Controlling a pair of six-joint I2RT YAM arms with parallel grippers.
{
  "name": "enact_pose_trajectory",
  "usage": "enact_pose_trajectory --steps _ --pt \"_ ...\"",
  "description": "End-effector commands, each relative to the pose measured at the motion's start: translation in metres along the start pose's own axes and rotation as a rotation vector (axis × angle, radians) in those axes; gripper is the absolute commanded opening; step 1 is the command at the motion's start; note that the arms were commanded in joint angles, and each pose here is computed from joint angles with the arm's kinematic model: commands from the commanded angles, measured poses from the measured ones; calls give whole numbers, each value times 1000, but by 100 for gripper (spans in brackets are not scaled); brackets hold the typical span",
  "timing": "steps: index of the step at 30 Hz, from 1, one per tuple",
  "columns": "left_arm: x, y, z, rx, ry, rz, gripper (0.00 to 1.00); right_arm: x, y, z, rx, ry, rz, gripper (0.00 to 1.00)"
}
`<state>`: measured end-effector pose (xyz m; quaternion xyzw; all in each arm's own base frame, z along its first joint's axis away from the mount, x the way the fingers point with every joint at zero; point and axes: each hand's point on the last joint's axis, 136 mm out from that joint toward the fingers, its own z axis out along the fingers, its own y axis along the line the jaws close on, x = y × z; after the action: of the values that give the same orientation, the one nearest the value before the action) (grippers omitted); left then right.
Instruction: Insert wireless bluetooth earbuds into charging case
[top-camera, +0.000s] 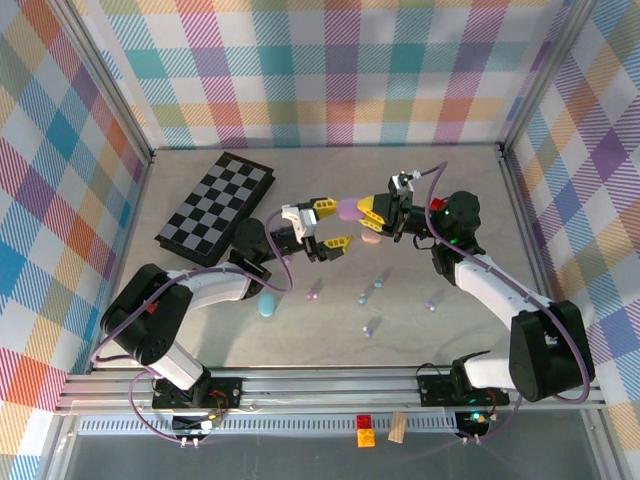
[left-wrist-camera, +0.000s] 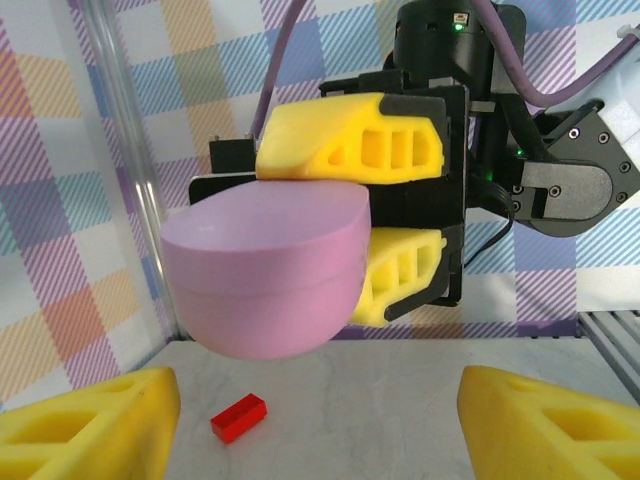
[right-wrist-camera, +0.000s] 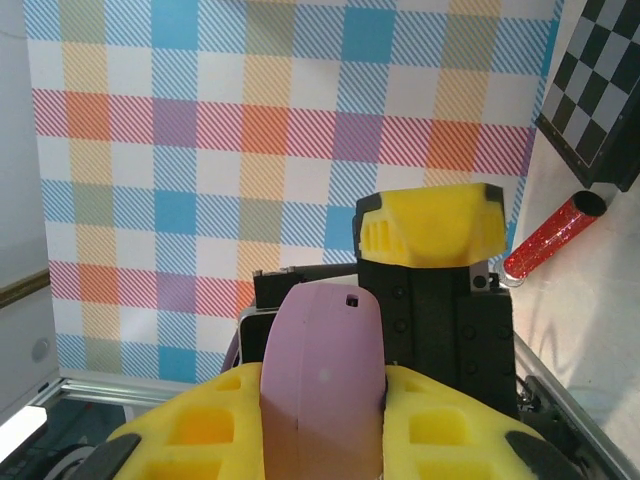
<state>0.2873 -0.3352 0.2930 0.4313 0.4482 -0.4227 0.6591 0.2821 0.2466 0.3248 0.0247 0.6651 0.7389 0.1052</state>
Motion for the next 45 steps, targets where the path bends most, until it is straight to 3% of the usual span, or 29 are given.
enact_pose_trajectory --steps 1,12,22,45 --pt "-18 -4 6 66 -57 64 70 4 5 1 -23 10 3 5" --pt "-24 -8 9 105 -69 49 65 7 -7 4 10 25 51 3" --pt "-30 -8 11 121 -88 16 52 5 -12 5 25 22 50 2" --pt "-24 -10 13 144 -78 -34 45 -1 -15 6 30 5 15 1"
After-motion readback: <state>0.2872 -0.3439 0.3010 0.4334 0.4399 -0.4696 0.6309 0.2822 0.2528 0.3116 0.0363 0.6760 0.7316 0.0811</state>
